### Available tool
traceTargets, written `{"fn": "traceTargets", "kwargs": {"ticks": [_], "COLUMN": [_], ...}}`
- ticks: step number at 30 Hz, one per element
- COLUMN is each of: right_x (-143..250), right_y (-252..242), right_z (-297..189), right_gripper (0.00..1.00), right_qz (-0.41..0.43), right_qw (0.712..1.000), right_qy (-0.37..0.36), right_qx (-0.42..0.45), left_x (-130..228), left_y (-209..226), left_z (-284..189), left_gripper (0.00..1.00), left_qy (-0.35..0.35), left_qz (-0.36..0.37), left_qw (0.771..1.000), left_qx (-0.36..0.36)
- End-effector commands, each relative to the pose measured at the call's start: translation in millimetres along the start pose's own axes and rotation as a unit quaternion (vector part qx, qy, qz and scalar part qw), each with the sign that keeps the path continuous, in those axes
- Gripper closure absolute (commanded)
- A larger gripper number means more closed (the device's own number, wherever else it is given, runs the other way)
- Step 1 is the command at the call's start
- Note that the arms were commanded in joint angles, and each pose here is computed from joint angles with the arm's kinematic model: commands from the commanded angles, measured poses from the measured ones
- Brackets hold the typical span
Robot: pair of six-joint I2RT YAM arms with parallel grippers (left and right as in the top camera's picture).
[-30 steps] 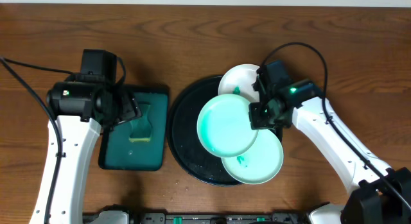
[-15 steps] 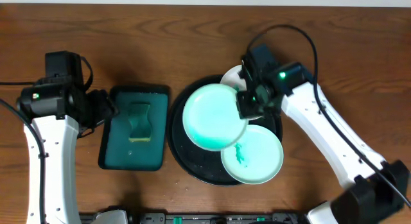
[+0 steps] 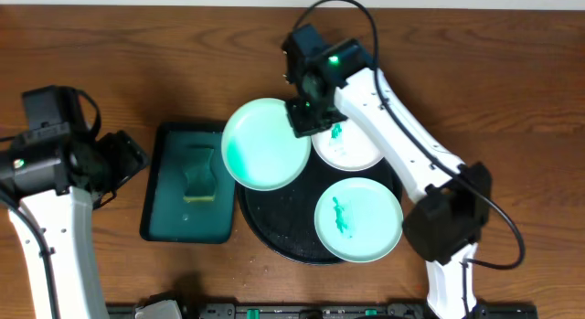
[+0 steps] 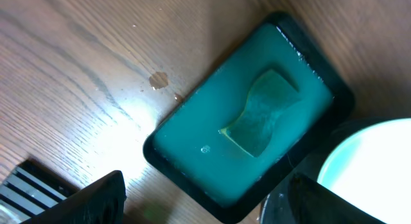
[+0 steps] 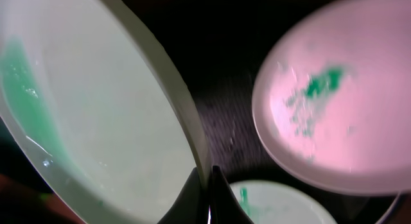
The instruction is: Clean dirty plates on tray and stack at the side
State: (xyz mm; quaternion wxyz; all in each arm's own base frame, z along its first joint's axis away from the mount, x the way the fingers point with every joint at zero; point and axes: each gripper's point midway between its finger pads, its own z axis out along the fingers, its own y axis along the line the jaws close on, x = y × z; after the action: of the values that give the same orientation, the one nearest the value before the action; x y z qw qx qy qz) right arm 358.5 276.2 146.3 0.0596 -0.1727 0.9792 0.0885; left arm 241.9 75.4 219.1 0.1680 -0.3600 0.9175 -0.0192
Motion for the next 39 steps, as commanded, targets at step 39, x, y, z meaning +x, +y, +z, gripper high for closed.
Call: {"fn": "traceTargets", "kwargs": {"ticks": [39], "right_x": [-62], "right_y": [153], "right_z": [-99], "right_gripper": [0.99], "right_qz": [-0.262], "right_qw": [0.832], "right_qy": [-0.362], "right_qx": [0.329], "left_x": [-10], "left_y": [17], "left_z": [-29], "left_gripper": [0.19], "left_qy": [-0.025], "left_qz": [-0.089], "left_qw": [0.994], "left_qx": [0.064]}}
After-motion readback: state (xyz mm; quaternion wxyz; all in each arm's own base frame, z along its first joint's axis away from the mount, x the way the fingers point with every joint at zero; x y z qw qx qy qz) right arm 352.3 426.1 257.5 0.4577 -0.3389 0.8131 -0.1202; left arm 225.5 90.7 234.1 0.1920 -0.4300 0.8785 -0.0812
